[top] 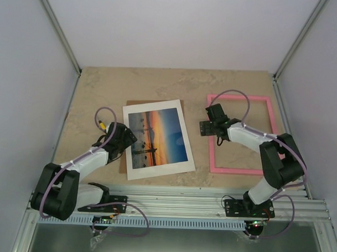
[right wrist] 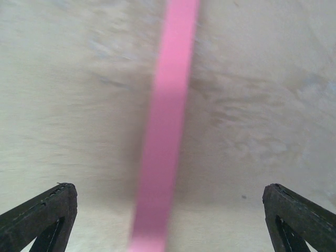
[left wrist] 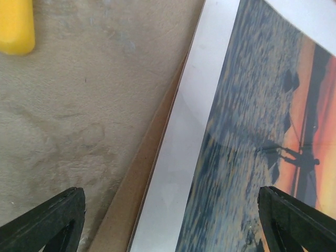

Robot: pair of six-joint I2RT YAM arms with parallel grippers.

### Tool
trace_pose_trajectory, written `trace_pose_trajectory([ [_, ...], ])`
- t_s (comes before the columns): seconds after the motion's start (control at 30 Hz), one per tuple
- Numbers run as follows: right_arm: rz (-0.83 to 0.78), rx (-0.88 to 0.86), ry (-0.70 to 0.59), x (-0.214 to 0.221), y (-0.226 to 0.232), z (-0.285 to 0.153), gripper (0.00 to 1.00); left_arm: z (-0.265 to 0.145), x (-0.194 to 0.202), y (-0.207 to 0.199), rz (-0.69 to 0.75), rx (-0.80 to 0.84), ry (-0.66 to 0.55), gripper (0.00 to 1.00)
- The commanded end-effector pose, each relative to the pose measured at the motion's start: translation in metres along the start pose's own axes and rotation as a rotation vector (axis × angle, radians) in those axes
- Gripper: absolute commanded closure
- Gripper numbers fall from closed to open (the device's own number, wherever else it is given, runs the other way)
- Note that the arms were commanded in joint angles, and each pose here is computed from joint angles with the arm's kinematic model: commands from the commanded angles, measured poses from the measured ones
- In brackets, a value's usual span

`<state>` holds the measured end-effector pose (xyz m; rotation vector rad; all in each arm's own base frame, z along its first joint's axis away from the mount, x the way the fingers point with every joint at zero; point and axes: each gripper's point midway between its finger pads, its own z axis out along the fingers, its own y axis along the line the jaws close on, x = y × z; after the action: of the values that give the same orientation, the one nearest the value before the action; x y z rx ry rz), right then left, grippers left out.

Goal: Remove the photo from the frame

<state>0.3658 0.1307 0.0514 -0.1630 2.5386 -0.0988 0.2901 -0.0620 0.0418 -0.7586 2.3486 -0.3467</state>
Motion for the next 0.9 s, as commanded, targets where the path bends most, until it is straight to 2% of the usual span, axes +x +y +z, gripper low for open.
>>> trace_pose_trajectory([
  [0.0,-0.075,-0.088,-0.098,-0.017,0.031,-0.021,0.02,0.008,0.010,-0.002,0.011,0.019,0.049,0.08],
  [0.17,-0.166,-0.165,-0.158,-0.022,0.063,-0.040,0.02,0.019,0.025,-0.009,0.004,0.060,0.122,0.08],
  [0.27,-0.214,-0.223,-0.197,-0.023,0.082,-0.052,0.02,0.021,0.029,-0.026,-0.019,0.145,0.159,0.08],
  [0.57,-0.411,-0.365,-0.243,0.005,0.143,-0.076,0.02,0.021,0.044,-0.071,-0.009,0.266,0.215,0.09],
  [0.87,-0.656,-0.472,-0.296,0.041,0.200,-0.101,0.02,0.003,0.029,-0.062,0.020,0.241,0.132,0.06],
])
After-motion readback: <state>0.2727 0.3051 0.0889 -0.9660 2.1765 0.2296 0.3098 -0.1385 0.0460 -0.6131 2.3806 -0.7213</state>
